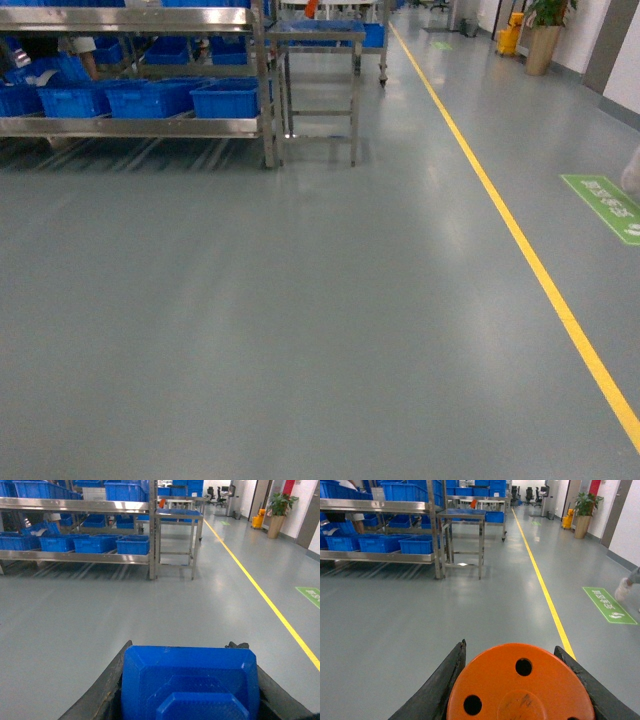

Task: Sort blue parts and orange caps into right shelf containers

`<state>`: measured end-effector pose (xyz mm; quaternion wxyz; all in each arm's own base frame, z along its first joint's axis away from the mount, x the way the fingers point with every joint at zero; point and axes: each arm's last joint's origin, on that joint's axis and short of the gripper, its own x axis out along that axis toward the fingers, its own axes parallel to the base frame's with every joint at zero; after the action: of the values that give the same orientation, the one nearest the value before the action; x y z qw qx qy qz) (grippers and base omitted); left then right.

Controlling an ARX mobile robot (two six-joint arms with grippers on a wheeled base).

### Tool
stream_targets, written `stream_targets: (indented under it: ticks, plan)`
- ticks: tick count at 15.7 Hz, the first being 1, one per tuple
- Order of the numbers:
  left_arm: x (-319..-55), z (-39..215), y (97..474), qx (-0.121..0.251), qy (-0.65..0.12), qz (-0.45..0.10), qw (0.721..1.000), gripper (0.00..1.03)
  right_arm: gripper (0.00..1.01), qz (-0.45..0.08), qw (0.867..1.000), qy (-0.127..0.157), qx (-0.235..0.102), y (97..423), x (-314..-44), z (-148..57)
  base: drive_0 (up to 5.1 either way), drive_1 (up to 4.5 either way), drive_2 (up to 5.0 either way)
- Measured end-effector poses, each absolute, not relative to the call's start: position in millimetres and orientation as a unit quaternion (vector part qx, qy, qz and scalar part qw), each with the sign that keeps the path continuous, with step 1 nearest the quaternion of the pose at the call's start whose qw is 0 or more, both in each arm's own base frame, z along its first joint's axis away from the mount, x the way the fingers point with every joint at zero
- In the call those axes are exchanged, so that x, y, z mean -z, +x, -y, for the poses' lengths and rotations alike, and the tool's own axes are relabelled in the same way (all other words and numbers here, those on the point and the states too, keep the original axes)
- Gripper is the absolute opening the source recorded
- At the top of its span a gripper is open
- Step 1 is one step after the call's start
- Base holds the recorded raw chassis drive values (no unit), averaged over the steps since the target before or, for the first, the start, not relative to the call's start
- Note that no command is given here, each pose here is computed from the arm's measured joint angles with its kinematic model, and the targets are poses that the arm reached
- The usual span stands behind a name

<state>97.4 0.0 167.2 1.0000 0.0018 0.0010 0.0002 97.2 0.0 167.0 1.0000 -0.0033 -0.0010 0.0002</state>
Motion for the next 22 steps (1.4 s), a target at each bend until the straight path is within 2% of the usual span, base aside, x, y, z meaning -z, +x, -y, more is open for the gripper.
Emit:
stream_targets:
  ticks: [22]
  plan:
    - [-167.1,0.0,97.4,0.000,0.002,-0.001,1.000,0.44,0.45,0.001,1.000,-0.003,0.000,97.2,-167.1,0.0,-1.5,-1.50,-1.5]
